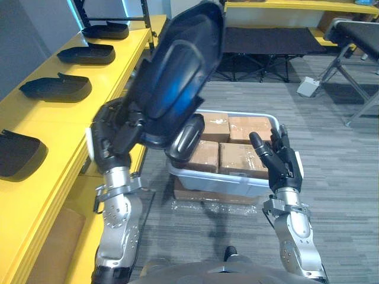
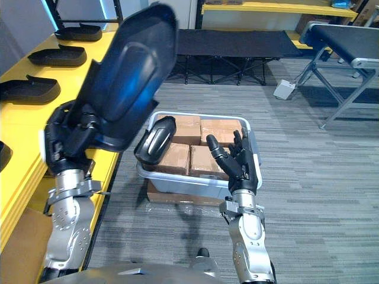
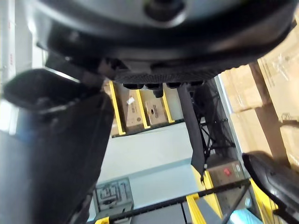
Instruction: Walk over and take three plastic housings, then place them on the shelf
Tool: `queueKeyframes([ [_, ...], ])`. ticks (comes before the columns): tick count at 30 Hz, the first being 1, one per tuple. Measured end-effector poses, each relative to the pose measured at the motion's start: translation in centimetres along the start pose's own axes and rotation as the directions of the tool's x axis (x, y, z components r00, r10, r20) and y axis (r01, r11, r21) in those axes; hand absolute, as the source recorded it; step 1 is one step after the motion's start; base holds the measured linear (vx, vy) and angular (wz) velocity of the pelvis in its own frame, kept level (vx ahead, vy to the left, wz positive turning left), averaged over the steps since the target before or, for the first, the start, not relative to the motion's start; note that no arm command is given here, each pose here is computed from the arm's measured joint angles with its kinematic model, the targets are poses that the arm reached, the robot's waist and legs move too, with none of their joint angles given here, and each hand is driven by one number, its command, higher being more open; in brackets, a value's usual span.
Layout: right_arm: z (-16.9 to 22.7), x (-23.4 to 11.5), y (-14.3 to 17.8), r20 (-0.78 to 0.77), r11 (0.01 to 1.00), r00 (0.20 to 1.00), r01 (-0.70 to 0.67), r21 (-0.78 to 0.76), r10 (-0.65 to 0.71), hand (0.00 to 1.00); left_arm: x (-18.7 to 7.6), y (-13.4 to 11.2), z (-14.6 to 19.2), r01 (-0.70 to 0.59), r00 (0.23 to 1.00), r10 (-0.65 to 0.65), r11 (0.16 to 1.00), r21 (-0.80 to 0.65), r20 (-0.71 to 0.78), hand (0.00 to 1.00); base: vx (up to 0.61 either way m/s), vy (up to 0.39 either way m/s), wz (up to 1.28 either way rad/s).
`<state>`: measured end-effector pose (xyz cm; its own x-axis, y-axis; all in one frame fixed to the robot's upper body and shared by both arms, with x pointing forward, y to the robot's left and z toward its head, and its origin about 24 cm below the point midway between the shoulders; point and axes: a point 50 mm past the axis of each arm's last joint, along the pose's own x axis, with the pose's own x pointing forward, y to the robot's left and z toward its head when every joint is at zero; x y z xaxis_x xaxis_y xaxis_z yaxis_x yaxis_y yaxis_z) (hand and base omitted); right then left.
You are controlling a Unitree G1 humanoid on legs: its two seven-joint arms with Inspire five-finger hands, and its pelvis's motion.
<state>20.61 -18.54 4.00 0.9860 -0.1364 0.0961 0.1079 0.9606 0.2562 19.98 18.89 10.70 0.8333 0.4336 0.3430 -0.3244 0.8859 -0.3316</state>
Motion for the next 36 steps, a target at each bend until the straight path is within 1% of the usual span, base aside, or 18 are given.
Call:
queueKeyframes([
  [1,0.0,0.1,0.2,-0.001,1.0,1.0,-0.008,0.006,0.008,1.0,0.0,0.2,0.1,-0.015,1.0,0.015,1.0,0.003,0.005,0.0,0.01,-0.011,0.34],
  [3,-0.2,0.7,1.3,0.0,0.997,0.997,-0.075,0.015,0.075,1.0,0.0,1.7,0.9,-0.112,0.993,0.111,0.993,0.026,0.04,0.0,0.0,-0.01,0.45],
  [4,-0.2,0.9,1.6,-0.001,0.995,0.995,-0.097,0.016,0.097,1.0,-0.1,2.1,1.1,-0.139,0.989,0.136,0.989,0.042,0.055,0.0,0.0,-0.016,0.56],
  [6,-0.3,1.8,3.2,0.004,0.983,0.983,-0.183,0.018,0.183,1.0,-0.3,3.4,1.8,-0.218,0.973,0.212,0.974,0.062,0.087,0.0,0.02,-0.015,0.56],
  [11,-0.1,3.7,6.4,0.023,0.942,0.942,-0.335,0.038,0.334,1.0,-1.6,5.9,2.4,-0.326,0.944,0.316,0.938,0.117,0.097,0.0,-0.01,-0.011,0.53],
  [14,0.4,5.1,7.8,0.048,0.922,0.921,-0.387,0.027,0.386,1.0,-2.4,7.4,2.7,-0.38,0.925,0.368,0.911,0.161,0.099,0.0,0.0,0.011,0.4],
  [18,0.7,5.6,8.4,0.063,0.921,0.921,-0.387,0.038,0.384,1.0,-2.8,8.5,3.1,-0.406,0.913,0.391,0.898,0.171,0.115,0.0,0.0,0.034,0.23],
  [21,0.6,5.6,8.3,0.055,0.921,0.921,-0.387,0.042,0.385,1.0,-3.0,8.8,3.6,-0.422,0.901,0.407,0.903,0.082,0.152,0.0,0.0,0.042,0.07],
  [26,0.2,5.4,8.1,0.037,0.919,0.92,-0.393,0.041,0.391,1.0,-3.8,9.2,4.7,-0.44,0.88,0.436,0.898,-0.025,0.189,0.0,0.03,0.051,0.09],
  [27,0.0,5.2,7.8,0.028,0.923,0.924,-0.383,0.041,0.383,1.0,-3.8,9.3,4.8,-0.427,0.881,0.435,0.9,-0.086,0.186,0.0,0.06,0.03,0.31],
  [28,-0.1,5.0,7.6,0.022,0.926,0.927,-0.375,0.04,0.374,1.0,-3.8,9.3,4.8,-0.418,0.883,0.432,0.901,-0.114,0.184,0.0,0.06,0.024,0.63],
  [30,-0.7,4.4,6.1,-0.006,0.947,0.948,-0.319,0.032,0.319,1.0,-3.8,9.2,4.9,-0.365,0.895,0.403,0.908,-0.207,0.19,0.0,0.03,0.044,0.8],
  [33,-1.2,4.0,4.7,-0.031,0.966,0.966,-0.256,0.028,0.257,1.0,-3.9,9.3,5.5,-0.328,0.889,0.4,0.896,-0.3,0.223,0.0,0.01,0.062,0.47],
  [36,-1.2,3.9,4.0,-0.033,0.972,0.972,-0.232,0.027,0.233,1.0,-3.8,8.9,6.5,-0.285,0.882,0.379,0.903,-0.322,0.282,0.0,0.01,0.055,0.27],
])
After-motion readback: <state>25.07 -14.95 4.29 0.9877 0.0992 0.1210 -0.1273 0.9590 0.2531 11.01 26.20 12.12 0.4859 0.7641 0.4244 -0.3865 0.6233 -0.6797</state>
